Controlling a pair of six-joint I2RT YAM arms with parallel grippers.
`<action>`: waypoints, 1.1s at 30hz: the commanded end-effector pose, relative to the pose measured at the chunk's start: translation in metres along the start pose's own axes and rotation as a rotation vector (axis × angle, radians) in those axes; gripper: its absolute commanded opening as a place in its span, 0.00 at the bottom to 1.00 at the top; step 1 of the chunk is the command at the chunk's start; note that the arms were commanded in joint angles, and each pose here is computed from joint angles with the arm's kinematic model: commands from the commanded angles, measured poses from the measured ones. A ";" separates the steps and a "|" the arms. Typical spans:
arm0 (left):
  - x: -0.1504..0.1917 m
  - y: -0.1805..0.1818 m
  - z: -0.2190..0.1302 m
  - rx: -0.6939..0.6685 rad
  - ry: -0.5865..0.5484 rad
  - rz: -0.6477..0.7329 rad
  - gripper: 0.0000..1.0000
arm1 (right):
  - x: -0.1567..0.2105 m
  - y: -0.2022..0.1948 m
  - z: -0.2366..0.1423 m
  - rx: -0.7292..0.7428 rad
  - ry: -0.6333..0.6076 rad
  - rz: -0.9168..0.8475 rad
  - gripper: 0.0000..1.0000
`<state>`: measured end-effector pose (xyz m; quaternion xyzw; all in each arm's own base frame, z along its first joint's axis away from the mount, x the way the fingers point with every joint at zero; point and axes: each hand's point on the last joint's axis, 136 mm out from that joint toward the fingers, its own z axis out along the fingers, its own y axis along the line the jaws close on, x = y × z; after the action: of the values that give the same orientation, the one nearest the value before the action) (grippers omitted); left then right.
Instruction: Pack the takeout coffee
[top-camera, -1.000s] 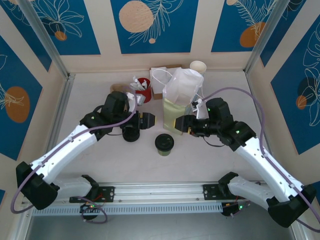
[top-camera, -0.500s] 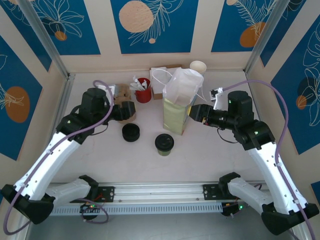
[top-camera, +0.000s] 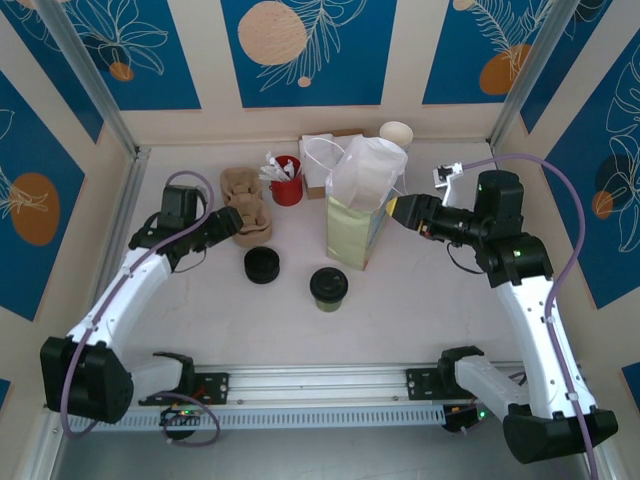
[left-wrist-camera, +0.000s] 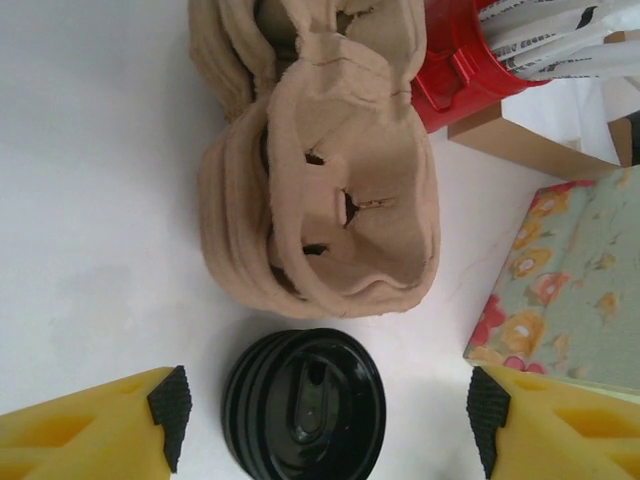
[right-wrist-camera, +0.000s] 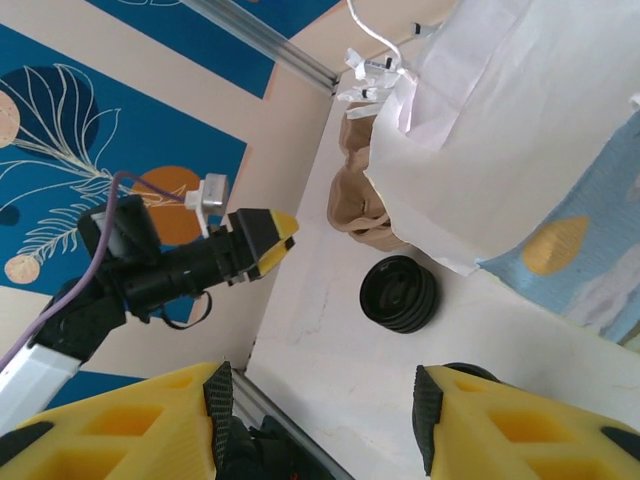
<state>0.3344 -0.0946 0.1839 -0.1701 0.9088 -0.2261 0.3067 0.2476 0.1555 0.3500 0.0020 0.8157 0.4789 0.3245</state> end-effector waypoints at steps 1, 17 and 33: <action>-0.012 -0.008 0.008 0.061 -0.014 -0.024 0.69 | 0.005 0.004 0.003 -0.059 0.036 -0.015 0.53; -0.034 0.001 0.048 0.034 -0.024 -0.021 0.51 | 0.002 -0.002 0.012 -0.070 0.048 0.017 0.53; -0.047 0.000 0.069 0.034 -0.011 -0.004 0.29 | -0.001 -0.004 0.015 -0.055 0.056 0.024 0.53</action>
<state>0.4019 -0.0961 0.1456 -0.1794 0.9080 -0.2329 0.2986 0.2601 0.1628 0.3383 -0.0055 0.8132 0.4977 0.3018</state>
